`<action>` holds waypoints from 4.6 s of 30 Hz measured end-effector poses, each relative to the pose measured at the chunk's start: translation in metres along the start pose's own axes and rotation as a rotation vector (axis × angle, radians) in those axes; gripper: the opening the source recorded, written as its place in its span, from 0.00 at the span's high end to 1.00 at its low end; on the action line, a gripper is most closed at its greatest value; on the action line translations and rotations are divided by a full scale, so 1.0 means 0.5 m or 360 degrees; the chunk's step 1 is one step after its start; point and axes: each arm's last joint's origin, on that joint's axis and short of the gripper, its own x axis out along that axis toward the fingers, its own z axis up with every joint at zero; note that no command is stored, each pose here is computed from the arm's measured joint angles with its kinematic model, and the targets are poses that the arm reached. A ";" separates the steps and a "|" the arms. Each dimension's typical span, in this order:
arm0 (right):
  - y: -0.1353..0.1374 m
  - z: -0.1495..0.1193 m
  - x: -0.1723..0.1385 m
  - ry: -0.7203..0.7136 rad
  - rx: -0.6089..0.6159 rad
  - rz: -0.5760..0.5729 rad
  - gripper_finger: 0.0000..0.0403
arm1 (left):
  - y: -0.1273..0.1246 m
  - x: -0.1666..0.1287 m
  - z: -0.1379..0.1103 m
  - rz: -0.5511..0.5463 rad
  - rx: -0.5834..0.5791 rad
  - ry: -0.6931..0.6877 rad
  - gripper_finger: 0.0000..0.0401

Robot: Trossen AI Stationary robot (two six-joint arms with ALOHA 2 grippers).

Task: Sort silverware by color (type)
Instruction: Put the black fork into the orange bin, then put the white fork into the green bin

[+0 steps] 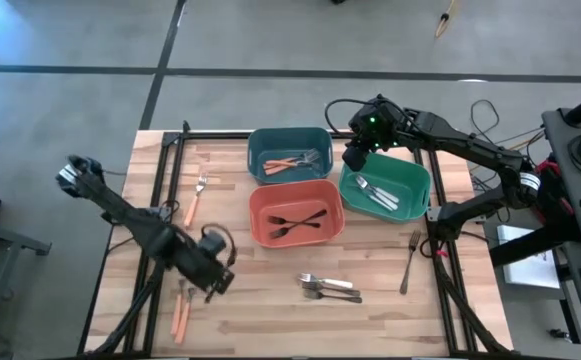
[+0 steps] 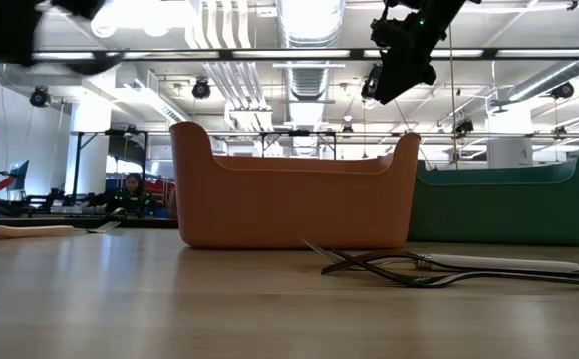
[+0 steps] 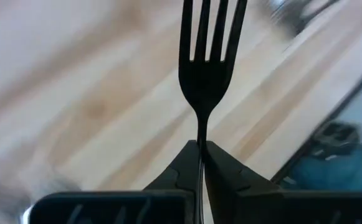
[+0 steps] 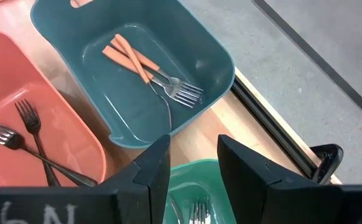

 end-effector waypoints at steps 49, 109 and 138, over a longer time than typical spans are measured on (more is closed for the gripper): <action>-0.012 -0.017 -0.138 -0.0317 0.0214 0.0025 0.69 | -0.040 0.119 0.523 -0.0078 0.1572 -0.0086 1.00; 0.032 -0.073 -0.143 0.0192 0.0586 0.0309 0.69 | -0.064 -0.024 0.532 0.0060 0.1534 -0.0385 0.88; 0.434 -0.296 -0.150 0.0897 -0.0476 0.0797 0.69 | 0.029 -0.175 0.357 -0.0450 0.1165 -0.1107 0.88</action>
